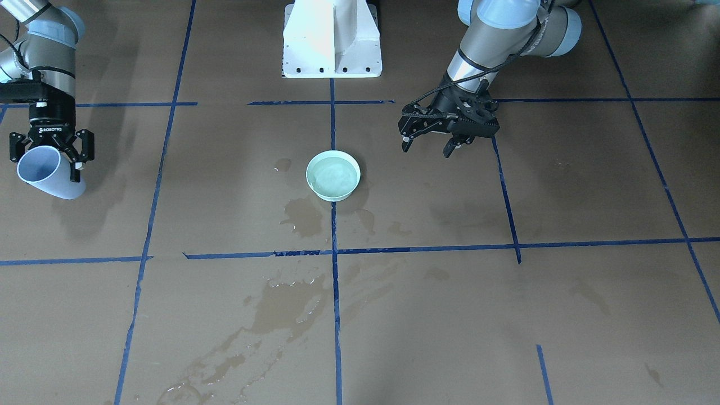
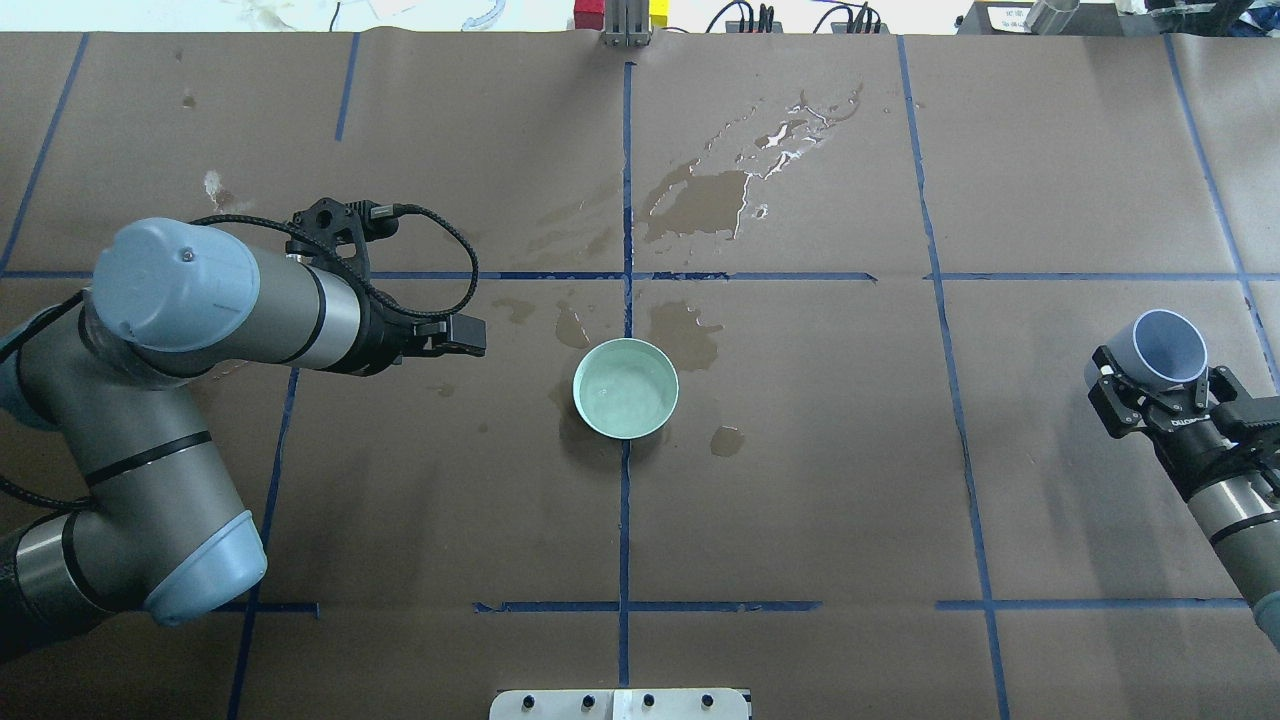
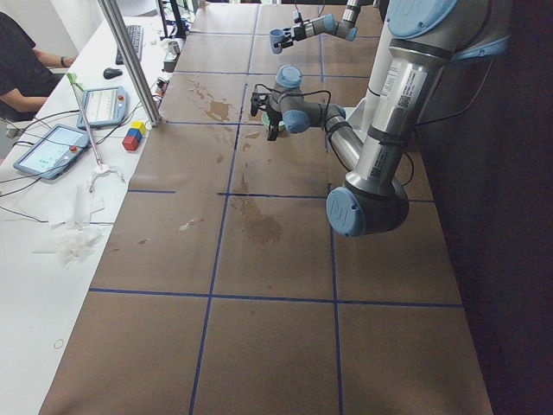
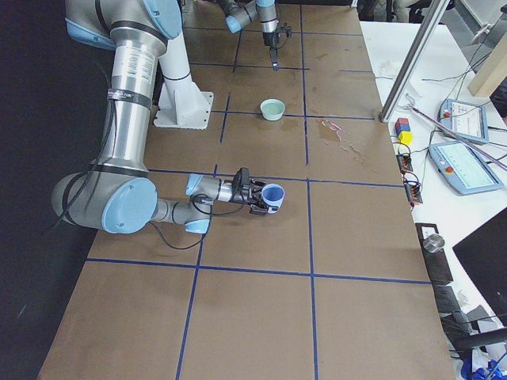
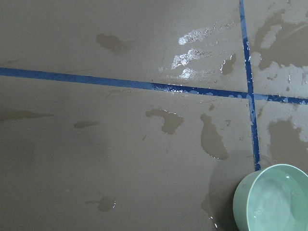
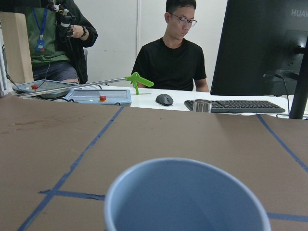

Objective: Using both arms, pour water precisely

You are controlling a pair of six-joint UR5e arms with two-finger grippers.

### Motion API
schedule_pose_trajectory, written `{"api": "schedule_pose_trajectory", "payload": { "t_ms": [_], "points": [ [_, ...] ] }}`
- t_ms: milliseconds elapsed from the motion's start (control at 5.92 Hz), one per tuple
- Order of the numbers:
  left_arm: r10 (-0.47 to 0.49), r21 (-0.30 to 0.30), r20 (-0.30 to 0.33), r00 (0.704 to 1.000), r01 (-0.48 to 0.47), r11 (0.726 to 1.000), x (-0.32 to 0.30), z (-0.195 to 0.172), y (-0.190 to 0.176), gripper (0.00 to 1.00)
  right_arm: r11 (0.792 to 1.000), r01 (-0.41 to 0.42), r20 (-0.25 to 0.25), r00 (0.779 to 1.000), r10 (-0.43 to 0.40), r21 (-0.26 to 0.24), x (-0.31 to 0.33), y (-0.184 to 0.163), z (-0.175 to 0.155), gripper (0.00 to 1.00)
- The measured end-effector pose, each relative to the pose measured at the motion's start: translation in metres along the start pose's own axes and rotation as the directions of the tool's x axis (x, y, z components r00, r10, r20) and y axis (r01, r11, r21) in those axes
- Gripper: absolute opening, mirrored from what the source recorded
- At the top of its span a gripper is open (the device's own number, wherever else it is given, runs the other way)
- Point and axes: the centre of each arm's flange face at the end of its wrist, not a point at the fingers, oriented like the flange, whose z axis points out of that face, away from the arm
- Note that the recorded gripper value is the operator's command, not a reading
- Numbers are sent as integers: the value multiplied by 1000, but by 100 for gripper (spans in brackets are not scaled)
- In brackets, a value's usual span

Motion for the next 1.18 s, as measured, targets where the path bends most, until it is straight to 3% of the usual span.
{"api": "schedule_pose_trajectory", "payload": {
  "t_ms": [507,845,1182],
  "points": [
    [1,-1,-2,1000,-1,1000,1,0,1,100,1000,8,-2,1000,-8,-11,12,11,0,5],
    [1,0,-1,1000,-1,1000,1,0,0,100,1000,9,-1,1000,-9,-12,11,13,1,28],
    [0,-1,-1,1000,0,1000,0,0,0,100,1000,8,1,1000,-8,-14,10,14,1,29]
  ]
}}
